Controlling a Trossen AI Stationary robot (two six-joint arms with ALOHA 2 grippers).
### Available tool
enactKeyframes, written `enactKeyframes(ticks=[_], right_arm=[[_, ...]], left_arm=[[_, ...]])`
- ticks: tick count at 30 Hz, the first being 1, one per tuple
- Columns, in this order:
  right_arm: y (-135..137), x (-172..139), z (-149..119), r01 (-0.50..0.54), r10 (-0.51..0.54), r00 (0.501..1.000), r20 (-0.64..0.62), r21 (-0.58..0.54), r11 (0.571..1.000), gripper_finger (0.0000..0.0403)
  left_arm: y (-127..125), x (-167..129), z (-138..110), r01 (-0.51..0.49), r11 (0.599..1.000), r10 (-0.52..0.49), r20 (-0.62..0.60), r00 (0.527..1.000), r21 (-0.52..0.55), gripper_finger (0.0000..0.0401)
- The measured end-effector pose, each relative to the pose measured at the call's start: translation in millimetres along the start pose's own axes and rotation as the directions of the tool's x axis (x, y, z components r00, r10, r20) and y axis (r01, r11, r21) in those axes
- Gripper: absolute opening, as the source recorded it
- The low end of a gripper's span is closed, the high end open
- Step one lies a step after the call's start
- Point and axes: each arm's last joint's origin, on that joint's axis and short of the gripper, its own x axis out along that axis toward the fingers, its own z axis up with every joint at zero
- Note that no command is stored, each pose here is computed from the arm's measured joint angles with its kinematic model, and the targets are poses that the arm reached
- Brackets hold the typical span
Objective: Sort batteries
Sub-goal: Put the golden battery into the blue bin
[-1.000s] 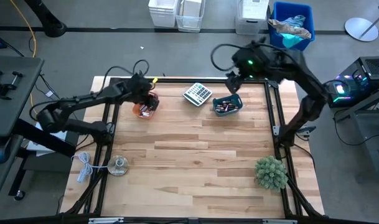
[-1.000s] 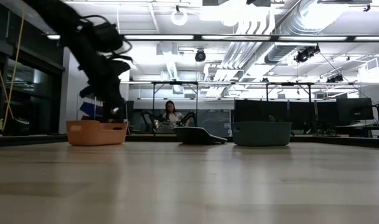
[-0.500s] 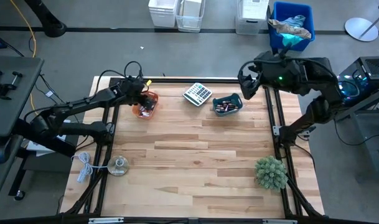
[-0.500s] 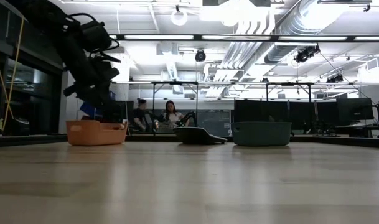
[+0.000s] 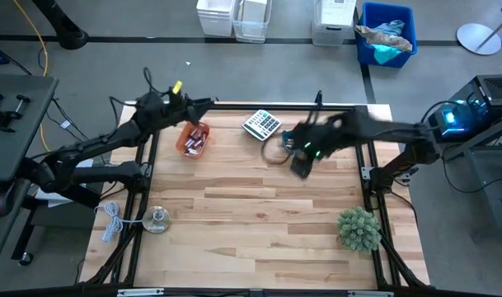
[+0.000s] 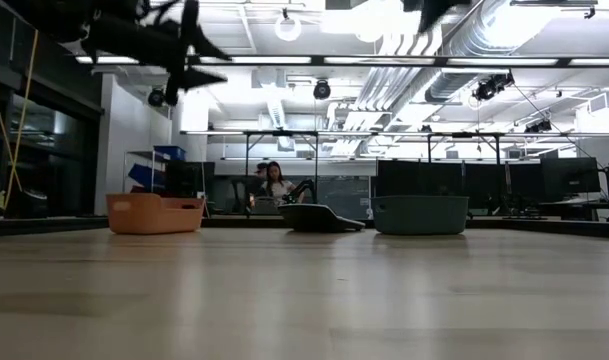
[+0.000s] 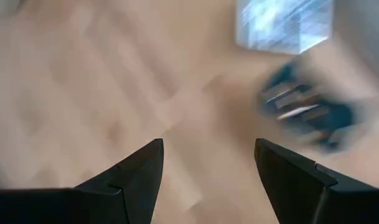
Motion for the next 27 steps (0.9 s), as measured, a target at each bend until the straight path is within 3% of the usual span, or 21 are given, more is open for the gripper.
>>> enactKeyframes(ticks=[2,5,9,13,19,27], right_arm=[[10,36,-12,-0.145,0.142,0.979,-0.149,-0.012,0.989,0.0247],[17,87,-44,-0.274,0.271,0.875,-0.401,0.049,0.96,0.0247],[4,143,-93,-0.156,0.196,0.772,-0.605,0.119,0.981,0.0247],[-9,174,-130,-0.053,0.146,0.674,-0.724,0.15,0.987,0.0247],[18,189,-167,-0.172,0.153,0.536,-0.831,0.07,0.983,0.0247],[68,217,-191,-0.312,0.059,0.423,-0.904,-0.083,0.947,0.0247]], left_arm=[[-5,-4,6,0.04,0.999,-0.04,0.051,0.998,-0.003,0.0184],[-8,-8,10,0.062,0.998,-0.061,0.08,0.995,-0.008,0.0184],[-11,-9,10,0.073,0.997,-0.071,0.077,0.995,-0.023,0.0184],[-11,-9,7,0.068,0.997,-0.067,0.058,0.996,-0.031,0.0184],[-11,-8,6,0.067,0.997,-0.065,0.051,0.997,-0.037,0.0184],[-11,-8,6,0.065,0.997,-0.063,0.049,0.997,-0.037,0.0184]])
